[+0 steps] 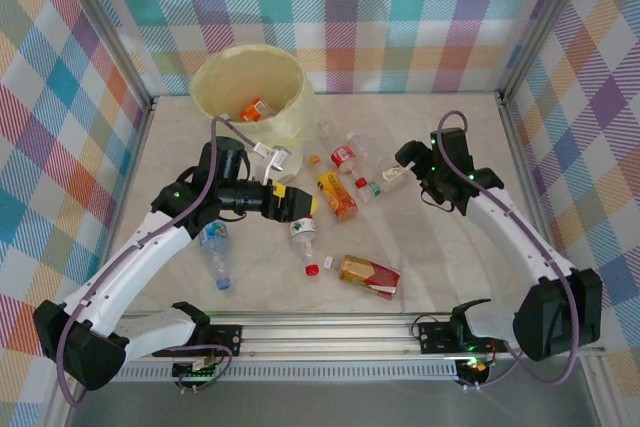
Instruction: Put the plastic bottles in the bin
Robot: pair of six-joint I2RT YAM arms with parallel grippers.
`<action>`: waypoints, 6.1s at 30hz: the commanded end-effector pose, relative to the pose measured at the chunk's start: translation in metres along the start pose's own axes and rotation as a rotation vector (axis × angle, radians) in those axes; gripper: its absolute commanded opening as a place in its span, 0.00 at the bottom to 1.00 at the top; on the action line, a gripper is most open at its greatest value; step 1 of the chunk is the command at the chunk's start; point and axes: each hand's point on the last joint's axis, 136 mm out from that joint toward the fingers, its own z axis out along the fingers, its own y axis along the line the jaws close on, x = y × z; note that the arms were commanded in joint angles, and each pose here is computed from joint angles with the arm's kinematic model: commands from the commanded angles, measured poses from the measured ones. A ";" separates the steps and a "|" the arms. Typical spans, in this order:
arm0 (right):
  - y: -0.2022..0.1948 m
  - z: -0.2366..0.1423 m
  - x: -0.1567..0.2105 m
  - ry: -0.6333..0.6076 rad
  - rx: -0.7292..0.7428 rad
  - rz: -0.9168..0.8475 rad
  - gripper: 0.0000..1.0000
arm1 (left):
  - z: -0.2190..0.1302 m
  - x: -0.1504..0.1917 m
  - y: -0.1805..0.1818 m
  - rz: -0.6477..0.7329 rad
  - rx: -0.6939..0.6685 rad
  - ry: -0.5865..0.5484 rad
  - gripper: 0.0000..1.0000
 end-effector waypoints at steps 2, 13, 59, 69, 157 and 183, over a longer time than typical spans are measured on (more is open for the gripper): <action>-0.002 0.031 -0.007 -0.020 0.019 0.114 0.98 | -0.003 0.000 -0.017 0.053 0.060 -0.008 1.00; -0.017 0.099 -0.003 0.000 0.140 0.214 0.95 | -0.015 0.003 -0.025 0.083 0.054 -0.009 1.00; -0.037 0.149 -0.008 0.010 0.251 0.096 0.63 | -0.037 -0.007 -0.004 0.122 -0.138 -0.167 1.00; -0.015 0.093 -0.035 -0.077 0.147 -0.140 0.58 | -0.021 0.002 -0.005 0.093 -0.089 -0.084 1.00; 0.119 -0.212 0.084 0.046 -0.872 -0.551 1.00 | 0.070 -0.025 -0.041 -0.020 -0.068 -0.052 0.39; 0.143 -0.280 0.066 -0.202 -1.022 -0.866 1.00 | -0.047 -0.162 0.033 -0.057 -0.425 -0.178 0.45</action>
